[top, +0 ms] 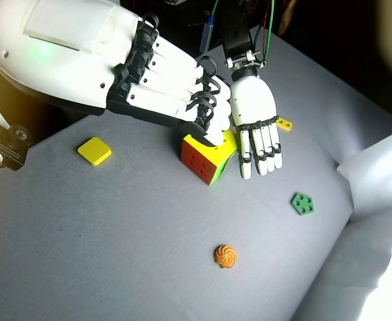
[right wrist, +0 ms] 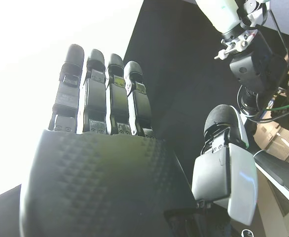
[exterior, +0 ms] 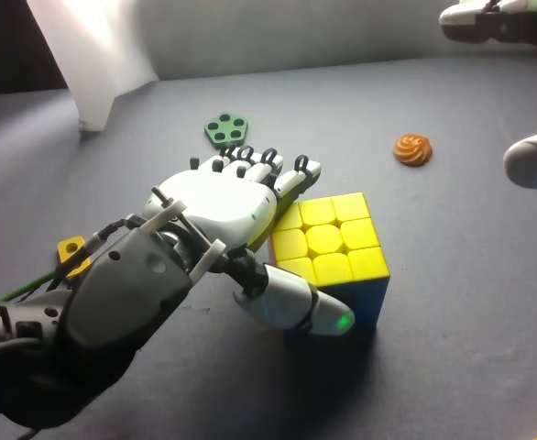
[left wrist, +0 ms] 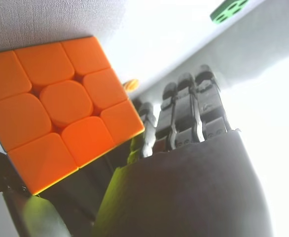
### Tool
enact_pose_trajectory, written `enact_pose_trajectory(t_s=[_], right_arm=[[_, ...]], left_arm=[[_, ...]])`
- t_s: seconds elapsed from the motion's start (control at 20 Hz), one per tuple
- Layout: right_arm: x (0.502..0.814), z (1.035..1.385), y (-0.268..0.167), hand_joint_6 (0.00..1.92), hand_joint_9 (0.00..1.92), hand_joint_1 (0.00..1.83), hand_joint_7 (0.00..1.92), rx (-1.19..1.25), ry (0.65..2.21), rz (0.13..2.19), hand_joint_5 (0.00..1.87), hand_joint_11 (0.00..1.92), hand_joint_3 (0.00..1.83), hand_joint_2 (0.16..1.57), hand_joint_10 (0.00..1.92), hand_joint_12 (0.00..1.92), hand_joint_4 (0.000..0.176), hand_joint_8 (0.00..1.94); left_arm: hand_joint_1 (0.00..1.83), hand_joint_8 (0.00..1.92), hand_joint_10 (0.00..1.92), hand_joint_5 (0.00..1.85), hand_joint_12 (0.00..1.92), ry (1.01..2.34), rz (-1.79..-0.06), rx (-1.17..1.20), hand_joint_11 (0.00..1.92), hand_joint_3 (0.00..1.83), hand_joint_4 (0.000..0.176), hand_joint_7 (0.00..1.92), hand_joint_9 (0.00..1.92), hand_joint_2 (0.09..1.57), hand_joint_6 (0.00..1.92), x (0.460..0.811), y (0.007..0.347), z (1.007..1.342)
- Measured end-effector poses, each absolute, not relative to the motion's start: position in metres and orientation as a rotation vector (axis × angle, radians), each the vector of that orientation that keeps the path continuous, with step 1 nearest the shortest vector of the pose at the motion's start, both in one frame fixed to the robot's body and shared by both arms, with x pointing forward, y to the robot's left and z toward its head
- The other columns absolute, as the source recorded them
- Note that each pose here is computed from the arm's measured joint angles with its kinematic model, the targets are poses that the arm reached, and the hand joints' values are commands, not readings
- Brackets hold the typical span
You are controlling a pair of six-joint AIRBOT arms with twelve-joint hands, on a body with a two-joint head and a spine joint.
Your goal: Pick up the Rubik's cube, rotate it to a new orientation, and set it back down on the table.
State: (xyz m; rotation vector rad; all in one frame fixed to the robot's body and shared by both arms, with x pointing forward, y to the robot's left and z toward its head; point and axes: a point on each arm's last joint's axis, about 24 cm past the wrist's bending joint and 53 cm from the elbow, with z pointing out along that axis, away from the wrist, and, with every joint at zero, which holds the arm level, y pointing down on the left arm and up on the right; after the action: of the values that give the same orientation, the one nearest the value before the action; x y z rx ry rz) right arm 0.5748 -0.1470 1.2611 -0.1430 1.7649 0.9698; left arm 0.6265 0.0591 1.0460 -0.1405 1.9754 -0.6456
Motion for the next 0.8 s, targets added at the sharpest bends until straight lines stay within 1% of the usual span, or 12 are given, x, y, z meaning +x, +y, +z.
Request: enact_pose_trajectory(t_s=[0.05, 0.1, 0.15, 0.2, 0.25, 0.3, 0.45, 0.55, 0.6, 0.65, 0.75, 0.8], right_arm=[[0.5748, 1.2611, -0.147, 0.0, 0.2, 0.13, 0.2, -0.143, 1.765, 0.97, 0.21, 0.0, 0.0, 1.04, 0.0, 0.55, 0.0, 0.0], [0.5748, 1.2611, -0.147, 0.0, 0.18, 0.11, 0.19, -0.143, 1.765, 0.97, 0.2, 0.0, 0.0, 1.04, 0.0, 0.51, 0.0, 0.0], [0.5748, 1.2611, -0.147, 0.0, 0.18, 0.12, 0.19, -0.143, 1.765, 0.97, 0.2, 0.0, 0.0, 1.05, 0.0, 0.49, 0.0, 0.0], [0.5747, 1.2612, -0.147, 0.0, 0.18, 0.12, 0.2, -0.143, 1.765, 0.97, 0.2, 0.0, 0.0, 1.05, 0.0, 0.5, 0.0, 0.0], [0.5748, 1.2611, -0.147, 0.0, 0.2, 0.12, 0.22, -0.143, 1.765, 0.97, 0.22, 0.0, 0.0, 1.05, 0.0, 0.56, 0.0, 0.0], [0.5748, 1.2611, -0.147, 0.0, 0.19, 0.11, 0.2, -0.143, 1.765, 0.97, 0.21, 0.0, 0.0, 1.05, 0.0, 0.54, 0.0, 0.0], [0.5748, 1.2611, -0.147, 0.01, 0.22, 0.15, 0.22, -0.143, 1.765, 0.97, 0.24, 0.0, 0.0, 1.04, 0.0, 0.6, 0.0, 0.0], [0.5748, 1.2611, -0.147, 0.0, 0.19, 0.12, 0.2, -0.143, 1.765, 0.97, 0.22, 0.0, 0.0, 1.05, 0.0, 0.54, 0.0, 0.0], [0.5748, 1.2611, -0.147, 0.0, 0.18, 0.1, 0.2, -0.143, 1.765, 0.97, 0.21, 0.0, 0.0, 1.06, 0.0, 0.52, 0.0, 0.0], [0.5747, 1.261, -0.147, 0.0, 0.19, 0.12, 0.21, -0.143, 1.765, 0.97, 0.21, 0.0, 0.0, 1.05, 0.0, 0.53, 0.0, 0.0], [0.5748, 1.2611, -0.147, 0.0, 0.2, 0.12, 0.21, -0.143, 1.765, 0.97, 0.22, 0.0, 0.0, 1.05, 0.0, 0.54, 0.0, 0.0], [0.5748, 1.2611, -0.147, 0.0, 0.18, 0.09, 0.2, -0.143, 1.765, 0.97, 0.21, 0.0, 0.0, 1.06, 0.0, 0.51, 0.0, 0.0]], left_arm=[[0.34, 0.0, 0.0, 0.0, 0.0, 1.975, -0.647, -0.141, 0.0, 0.0, 0.144, 0.0, 0.0, 0.68, 0.0, 0.6262, 0.0582, 1.0458], [0.36, 0.0, 0.0, 0.0, 0.0, 1.976, -0.649, -0.141, 0.0, 0.0, 0.15, 0.0, 0.0, 0.73, 0.0, 0.6258, 0.0571, 1.0455], [0.34, 0.0, 0.0, 0.0, 0.0, 1.976, -0.65, -0.141, 0.0, 0.0, 0.171, 0.0, 0.0, 0.72, 0.0, 0.6257, 0.0569, 1.0454], [0.37, 0.0, 0.0, 0.0, 0.0, 1.977, -0.65, -0.143, 0.0, 0.0, 0.175, 0.0, 0.0, 0.74, 0.0, 0.6257, 0.057, 1.0453], [0.38, 0.0, 0.0, 0.0, 0.0, 1.976, -0.65, -0.143, 0.0, 0.0, 0.148, 0.0, 0.0, 0.72, 0.0, 0.6257, 0.0571, 1.0453], [0.32, 0.0, 0.0, 0.0, 0.0, 1.977, -0.65, -0.143, 0.0, 0.0, 0.135, 0.0, 0.0, 0.74, 0.0, 0.6257, 0.0571, 1.0453], [0.35, 0.0, 0.0, 0.0, 0.0, 1.977, -0.65, -0.144, 0.0, 0.0, 0.147, 0.0, 0.0, 0.75, 0.0, 0.6256, 0.0571, 1.0451], [0.4, 0.0, 0.0, 0.0, 0.0, 1.978, -0.648, -0.142, 0.0, 0.01, 0.136, 0.0, 0.0, 0.78, 0.0, 0.6254, 0.0575, 1.0445], [0.34, 0.0, 0.0, 0.0, 0.0, 1.978, -0.648, -0.142, 0.0, 0.0, 0.087, 0.0, 0.0, 0.74, 0.0, 0.6254, 0.0575, 1.0445], [0.33, 0.0, 0.0, 0.0, 0.0, 1.978, -0.65, -0.146, 0.0, 0.0, 0.08, 0.0, 0.0, 0.72, 0.0, 0.6254, 0.0576, 1.0444], [0.31, 0.0, 0.0, 0.0, 0.0, 1.978, -0.65, -0.144, 0.0, 0.0, 0.084, 0.0, 0.0, 0.75, 0.0, 0.6253, 0.0575, 1.0444], [0.34, 0.0, 0.0, 0.0, 0.0, 1.978, -0.649, -0.144, 0.0, 0.0, 0.105, 0.0, 0.0, 0.73, 0.0, 0.6254, 0.0576, 1.0444]])
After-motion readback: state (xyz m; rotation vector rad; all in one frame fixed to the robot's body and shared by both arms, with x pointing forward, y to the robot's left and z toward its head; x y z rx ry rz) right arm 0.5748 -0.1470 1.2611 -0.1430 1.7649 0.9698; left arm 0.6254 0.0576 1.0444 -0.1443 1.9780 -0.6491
